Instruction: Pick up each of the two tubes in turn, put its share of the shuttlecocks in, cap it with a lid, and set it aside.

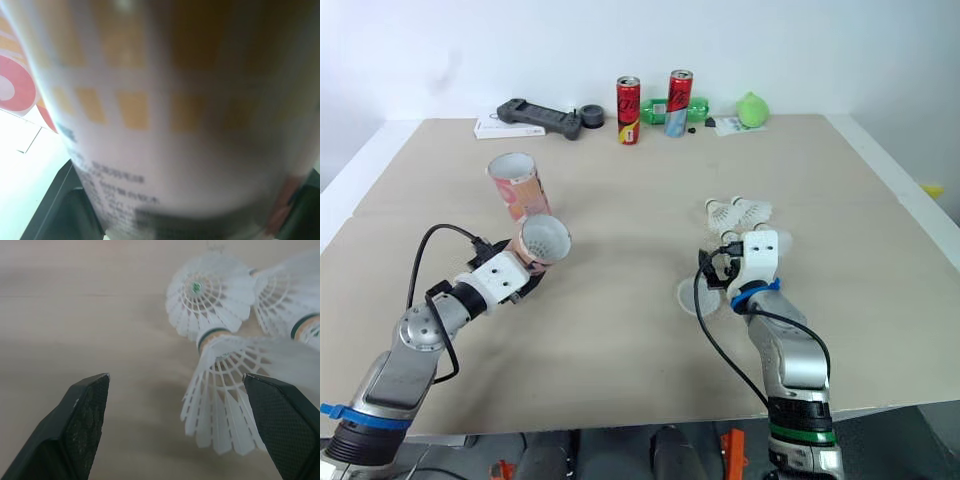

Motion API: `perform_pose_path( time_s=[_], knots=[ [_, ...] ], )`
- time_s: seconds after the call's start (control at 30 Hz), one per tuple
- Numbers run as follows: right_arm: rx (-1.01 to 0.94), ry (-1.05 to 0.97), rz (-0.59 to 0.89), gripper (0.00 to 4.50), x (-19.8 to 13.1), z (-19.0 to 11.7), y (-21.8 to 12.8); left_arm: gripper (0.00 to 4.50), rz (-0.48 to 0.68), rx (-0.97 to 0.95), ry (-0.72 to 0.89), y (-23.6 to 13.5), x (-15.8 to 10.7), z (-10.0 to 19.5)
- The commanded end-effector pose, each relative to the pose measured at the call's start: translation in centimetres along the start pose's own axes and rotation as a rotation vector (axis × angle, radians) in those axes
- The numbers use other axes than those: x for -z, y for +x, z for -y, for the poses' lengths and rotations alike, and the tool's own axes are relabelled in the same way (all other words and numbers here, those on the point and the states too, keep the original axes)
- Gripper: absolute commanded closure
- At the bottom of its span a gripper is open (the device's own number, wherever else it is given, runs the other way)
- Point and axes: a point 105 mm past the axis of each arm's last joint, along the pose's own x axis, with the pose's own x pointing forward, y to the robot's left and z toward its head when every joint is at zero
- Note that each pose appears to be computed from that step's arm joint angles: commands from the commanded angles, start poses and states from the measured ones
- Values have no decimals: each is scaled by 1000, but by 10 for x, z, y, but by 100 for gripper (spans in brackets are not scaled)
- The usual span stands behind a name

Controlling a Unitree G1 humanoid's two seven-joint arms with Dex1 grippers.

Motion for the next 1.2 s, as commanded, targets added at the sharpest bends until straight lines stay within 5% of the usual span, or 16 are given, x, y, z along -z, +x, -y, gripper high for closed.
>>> perform_pose_path(
  time_s=[0.03, 0.1, 0.23, 0.63, 0.9, 1.2],
  knots=[
    [16, 3, 72, 136, -19, 5, 9, 119, -16, 40, -14, -2, 3, 12],
    [18, 3, 80, 263, -21, 4, 15, 119, -18, 36, -13, -3, 3, 11],
    [32, 4, 90, 441, -24, 6, 19, 119, -22, 31, -13, -4, 4, 11],
    [-89, -9, 189, 447, -50, -5, -9, 119, -22, 32, -14, -3, 4, 10],
    [-828, -143, 347, 447, -97, -119, -68, 119, -11, 59, -11, 4, 4, 13],
    [-1103, -462, 309, 447, -91, -200, -51, 119, 7, 59, -4, 10, -1, 13]
  ],
)
